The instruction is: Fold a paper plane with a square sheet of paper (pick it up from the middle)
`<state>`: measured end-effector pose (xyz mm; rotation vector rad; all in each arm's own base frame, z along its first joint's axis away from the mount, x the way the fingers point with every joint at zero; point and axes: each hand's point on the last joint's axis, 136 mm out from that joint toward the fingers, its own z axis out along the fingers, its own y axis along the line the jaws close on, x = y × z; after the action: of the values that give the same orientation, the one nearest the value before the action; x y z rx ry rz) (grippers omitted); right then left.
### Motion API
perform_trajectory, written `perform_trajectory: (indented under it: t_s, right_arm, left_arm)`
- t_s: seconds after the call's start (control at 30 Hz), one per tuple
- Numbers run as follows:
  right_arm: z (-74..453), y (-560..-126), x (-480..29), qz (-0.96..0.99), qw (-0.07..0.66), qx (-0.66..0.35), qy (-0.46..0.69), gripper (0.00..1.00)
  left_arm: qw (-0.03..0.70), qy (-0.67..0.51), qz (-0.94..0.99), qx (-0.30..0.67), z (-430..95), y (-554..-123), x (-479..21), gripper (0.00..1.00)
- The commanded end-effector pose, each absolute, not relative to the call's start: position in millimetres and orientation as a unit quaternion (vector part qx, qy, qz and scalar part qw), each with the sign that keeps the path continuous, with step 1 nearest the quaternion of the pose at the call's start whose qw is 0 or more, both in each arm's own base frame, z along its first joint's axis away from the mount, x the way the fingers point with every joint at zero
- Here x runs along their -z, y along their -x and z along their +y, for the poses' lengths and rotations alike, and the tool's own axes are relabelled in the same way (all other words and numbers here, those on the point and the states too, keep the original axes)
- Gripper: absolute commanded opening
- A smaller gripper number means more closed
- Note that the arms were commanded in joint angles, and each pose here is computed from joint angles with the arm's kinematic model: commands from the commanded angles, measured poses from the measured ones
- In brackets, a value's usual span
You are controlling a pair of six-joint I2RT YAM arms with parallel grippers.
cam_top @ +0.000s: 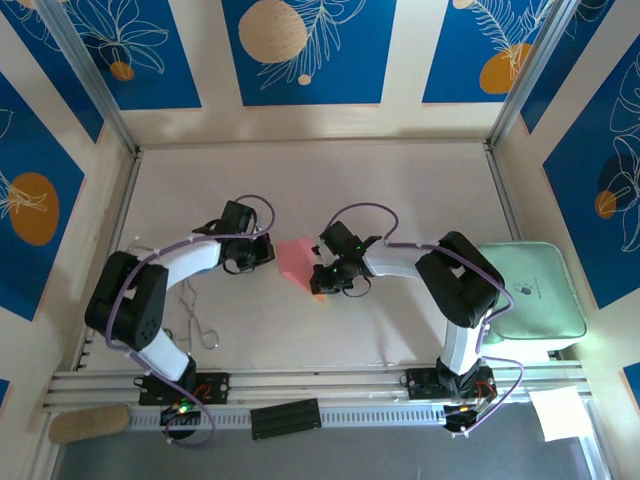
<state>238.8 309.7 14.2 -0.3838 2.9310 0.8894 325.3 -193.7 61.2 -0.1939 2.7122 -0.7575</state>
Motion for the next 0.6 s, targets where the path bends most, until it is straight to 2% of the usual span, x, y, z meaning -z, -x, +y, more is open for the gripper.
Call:
perform_trajectory:
  t_s: [0.0,0.2,0.57]
  right_arm:
    - [280.1,-229.1,19.6,0.972,-0.021,-0.216,0.087,0.01]
    - [300.5,-247.1,6.8,0.964,-0.011,-0.253,0.076,0.01]
    - [305.7,-244.7,-6.3,0.952,-0.008,-0.293,0.087,0.02]
  left_arm:
    - [0.167,0.064,0.936,0.305,-210.3,-320.0,-82.6,0.05]
    - [0.141,0.064,0.920,0.361,-250.0,-306.4,-74.2,0.05]
    - [0.104,0.078,0.941,0.312,-250.5,-302.6,-26.6,0.03]
